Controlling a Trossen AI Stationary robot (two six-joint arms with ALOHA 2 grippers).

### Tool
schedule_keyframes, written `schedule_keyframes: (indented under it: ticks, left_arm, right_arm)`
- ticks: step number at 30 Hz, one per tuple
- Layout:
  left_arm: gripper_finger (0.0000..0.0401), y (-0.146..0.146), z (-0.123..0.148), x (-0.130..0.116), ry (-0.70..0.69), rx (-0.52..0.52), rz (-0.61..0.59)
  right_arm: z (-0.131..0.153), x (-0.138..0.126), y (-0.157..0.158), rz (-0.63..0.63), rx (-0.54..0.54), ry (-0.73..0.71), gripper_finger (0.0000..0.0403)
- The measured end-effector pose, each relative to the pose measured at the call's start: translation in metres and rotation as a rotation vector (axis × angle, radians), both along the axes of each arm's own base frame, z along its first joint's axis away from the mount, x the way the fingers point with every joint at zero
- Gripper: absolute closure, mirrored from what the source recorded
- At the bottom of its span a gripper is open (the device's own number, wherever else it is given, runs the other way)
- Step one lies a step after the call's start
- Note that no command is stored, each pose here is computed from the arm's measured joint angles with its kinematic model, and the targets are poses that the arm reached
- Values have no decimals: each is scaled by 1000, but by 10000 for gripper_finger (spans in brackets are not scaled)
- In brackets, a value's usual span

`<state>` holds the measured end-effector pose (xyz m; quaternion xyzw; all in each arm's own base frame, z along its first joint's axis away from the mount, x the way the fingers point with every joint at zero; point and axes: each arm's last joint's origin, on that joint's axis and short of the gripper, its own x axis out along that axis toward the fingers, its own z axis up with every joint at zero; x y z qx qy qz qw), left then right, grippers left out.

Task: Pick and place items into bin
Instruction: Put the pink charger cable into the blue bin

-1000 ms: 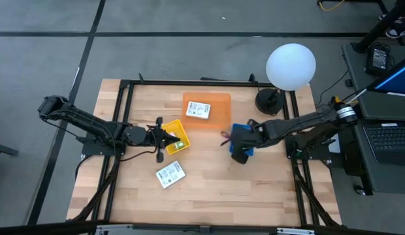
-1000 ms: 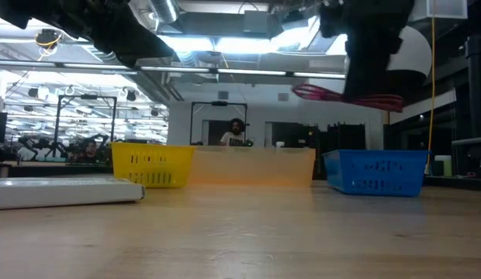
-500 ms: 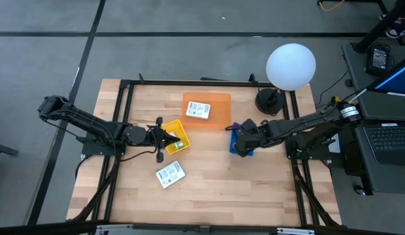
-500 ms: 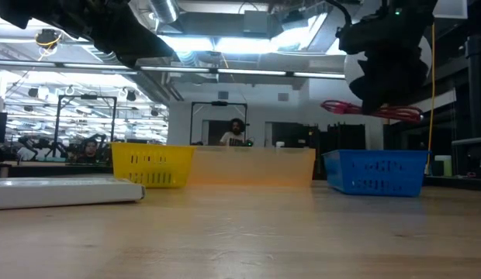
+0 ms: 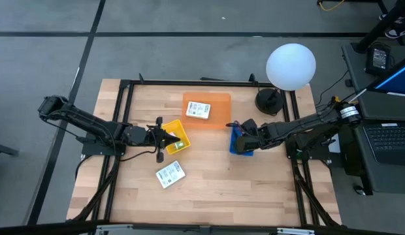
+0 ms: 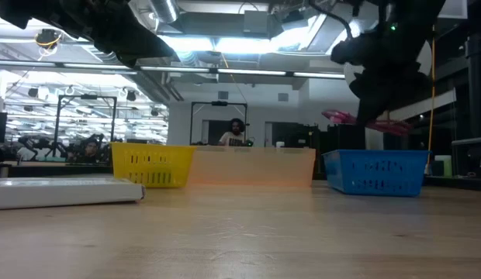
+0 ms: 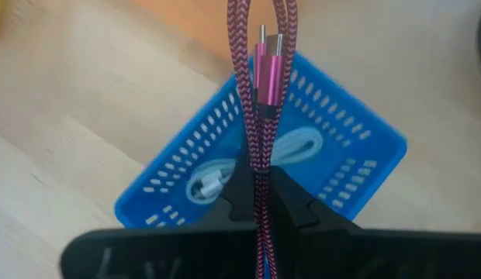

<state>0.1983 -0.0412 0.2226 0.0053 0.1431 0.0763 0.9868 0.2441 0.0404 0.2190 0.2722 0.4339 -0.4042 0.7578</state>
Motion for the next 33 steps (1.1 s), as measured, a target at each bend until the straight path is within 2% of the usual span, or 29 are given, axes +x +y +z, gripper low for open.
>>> schedule_keyframes:
  ticks: [6, 17, 25, 33]
  left_arm:
    - [397, 0, 0, 0, 0, 0, 0]
    - [397, 0, 0, 0, 0, 0, 0]
    - [397, 0, 0, 0, -1, 0, 0]
    - [397, 0, 0, 0, -1, 0, 0]
  right_arm:
    - [-9, -2, 0, -47, 19, -17, 403]
    - [-10, 0, 0, -45, 31, -30, 403]
    - [-25, -6, 0, -47, 40, -16, 403]
    - [-29, -6, -1, -29, 37, -19, 394]
